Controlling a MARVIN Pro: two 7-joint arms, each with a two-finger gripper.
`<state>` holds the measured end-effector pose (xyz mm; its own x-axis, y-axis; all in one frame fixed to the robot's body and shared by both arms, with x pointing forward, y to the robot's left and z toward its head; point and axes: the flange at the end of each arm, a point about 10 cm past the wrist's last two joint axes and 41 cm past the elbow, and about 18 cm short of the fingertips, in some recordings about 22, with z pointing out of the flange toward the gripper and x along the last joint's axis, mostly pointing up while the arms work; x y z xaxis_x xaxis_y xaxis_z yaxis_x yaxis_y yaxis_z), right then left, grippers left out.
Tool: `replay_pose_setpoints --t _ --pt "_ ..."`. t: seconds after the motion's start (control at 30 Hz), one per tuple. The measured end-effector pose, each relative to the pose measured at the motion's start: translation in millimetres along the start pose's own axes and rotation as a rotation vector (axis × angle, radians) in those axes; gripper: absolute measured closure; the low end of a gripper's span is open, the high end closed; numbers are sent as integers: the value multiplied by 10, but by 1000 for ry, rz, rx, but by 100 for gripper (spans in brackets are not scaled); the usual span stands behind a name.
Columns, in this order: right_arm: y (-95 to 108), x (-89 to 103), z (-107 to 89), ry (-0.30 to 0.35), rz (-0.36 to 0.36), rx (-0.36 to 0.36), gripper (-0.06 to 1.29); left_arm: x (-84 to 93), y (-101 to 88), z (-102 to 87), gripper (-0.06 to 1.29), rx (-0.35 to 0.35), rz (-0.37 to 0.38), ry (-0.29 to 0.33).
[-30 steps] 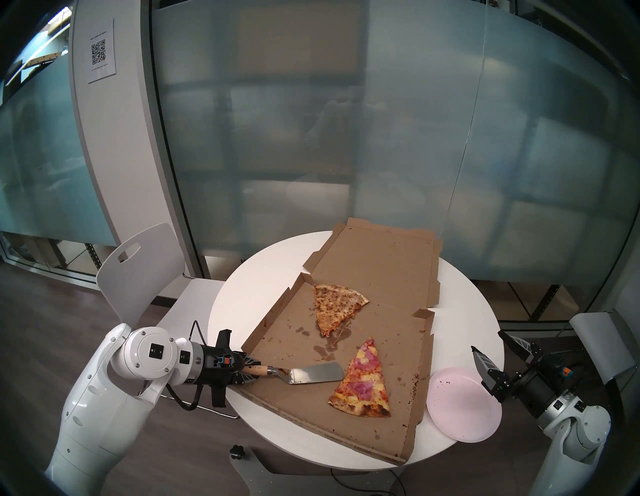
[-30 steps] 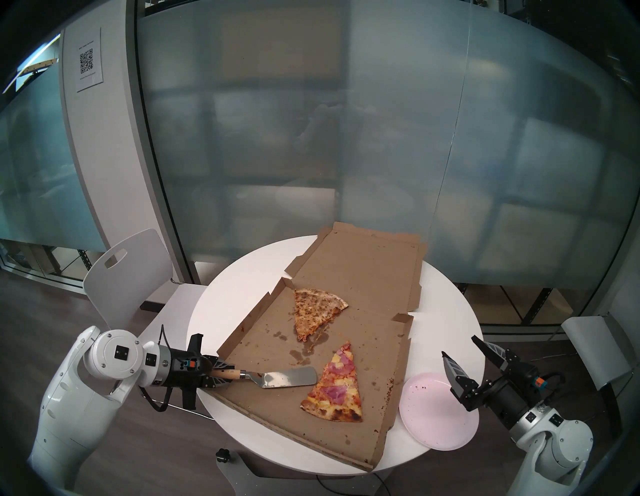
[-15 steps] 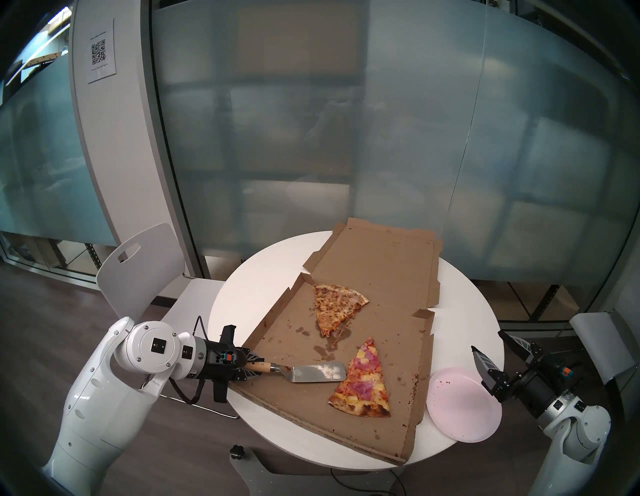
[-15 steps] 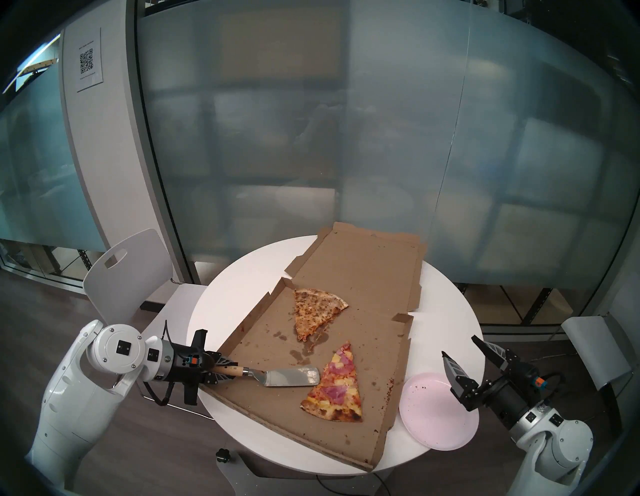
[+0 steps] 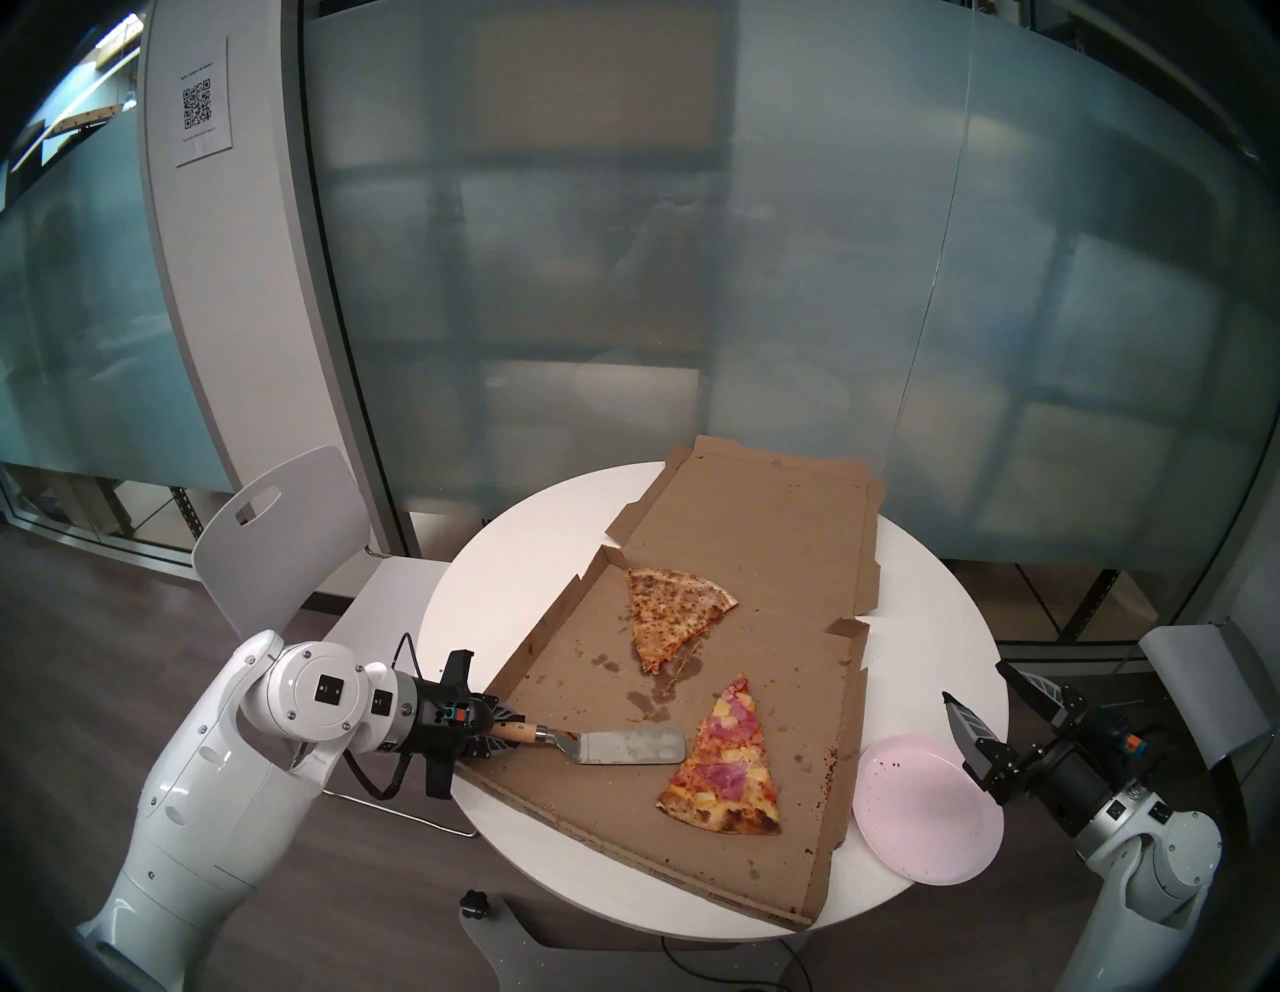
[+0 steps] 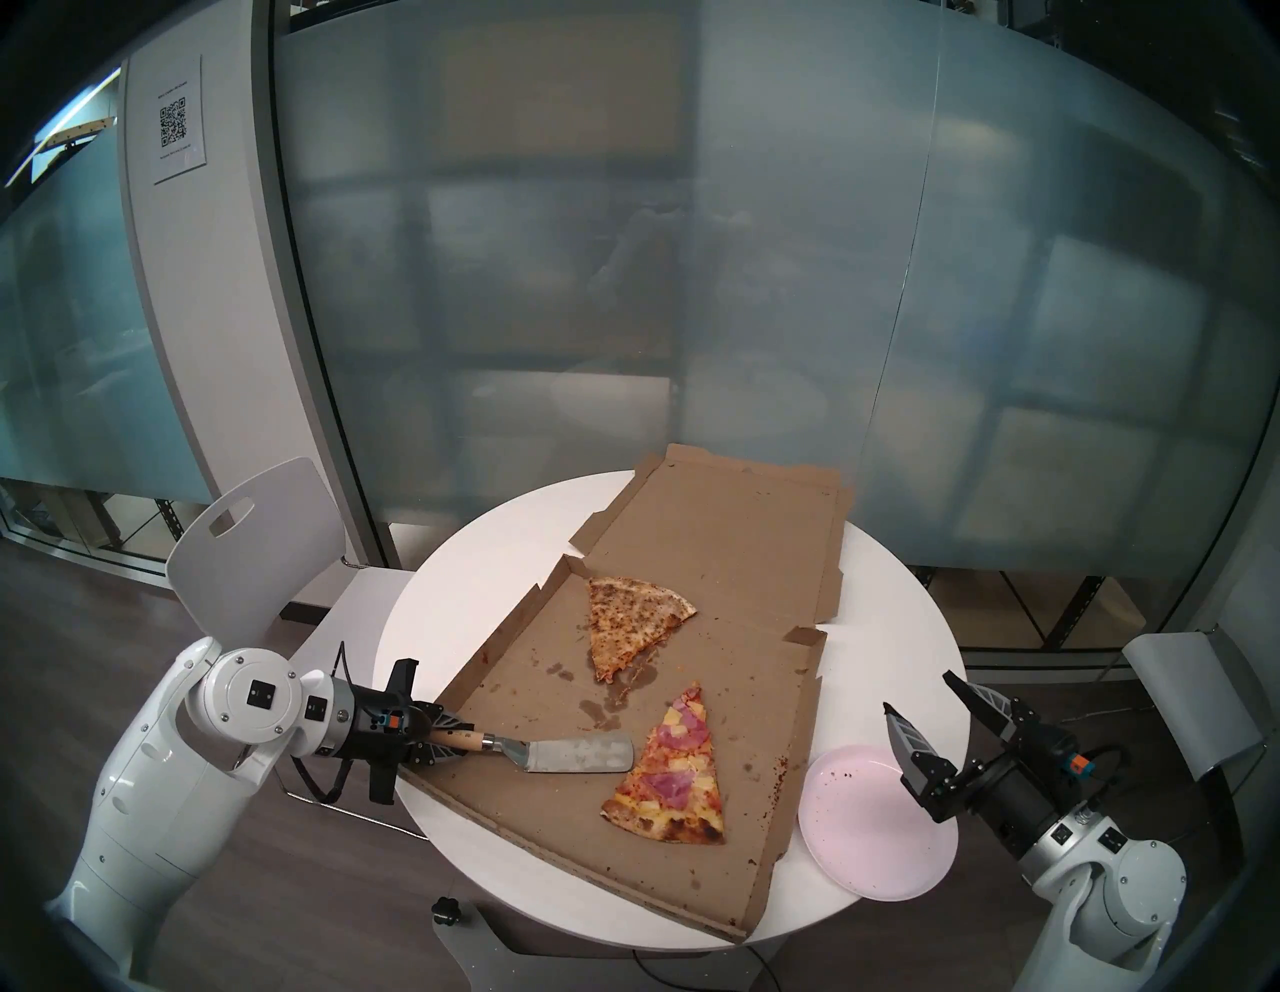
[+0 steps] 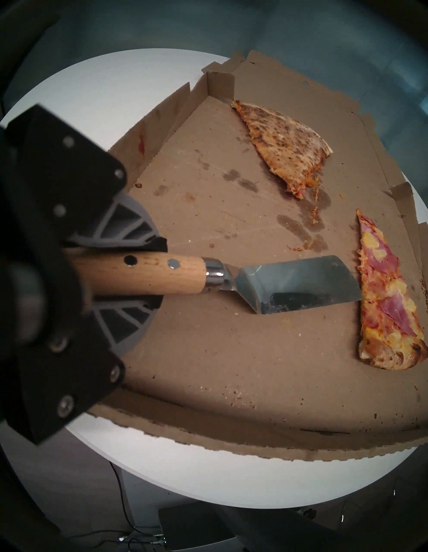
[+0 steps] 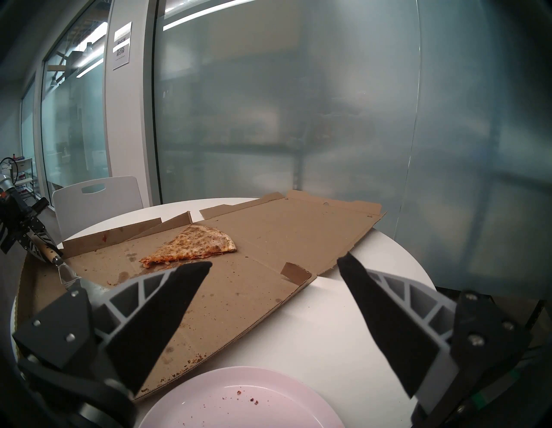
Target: Put pizza slice onto the plate
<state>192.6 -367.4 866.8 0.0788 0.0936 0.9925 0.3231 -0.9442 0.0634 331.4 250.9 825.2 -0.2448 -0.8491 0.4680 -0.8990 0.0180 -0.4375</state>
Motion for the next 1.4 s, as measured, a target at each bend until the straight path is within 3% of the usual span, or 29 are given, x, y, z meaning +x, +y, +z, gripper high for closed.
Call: replay_pose_setpoints --t 0.5,1.4 --pt "0 0 1 0 0 0 0 132 -44 41 100 -27 45 21" --pt "-1 0 1 0 0 0 0 72 -113 -16 100 -34 97 -12"
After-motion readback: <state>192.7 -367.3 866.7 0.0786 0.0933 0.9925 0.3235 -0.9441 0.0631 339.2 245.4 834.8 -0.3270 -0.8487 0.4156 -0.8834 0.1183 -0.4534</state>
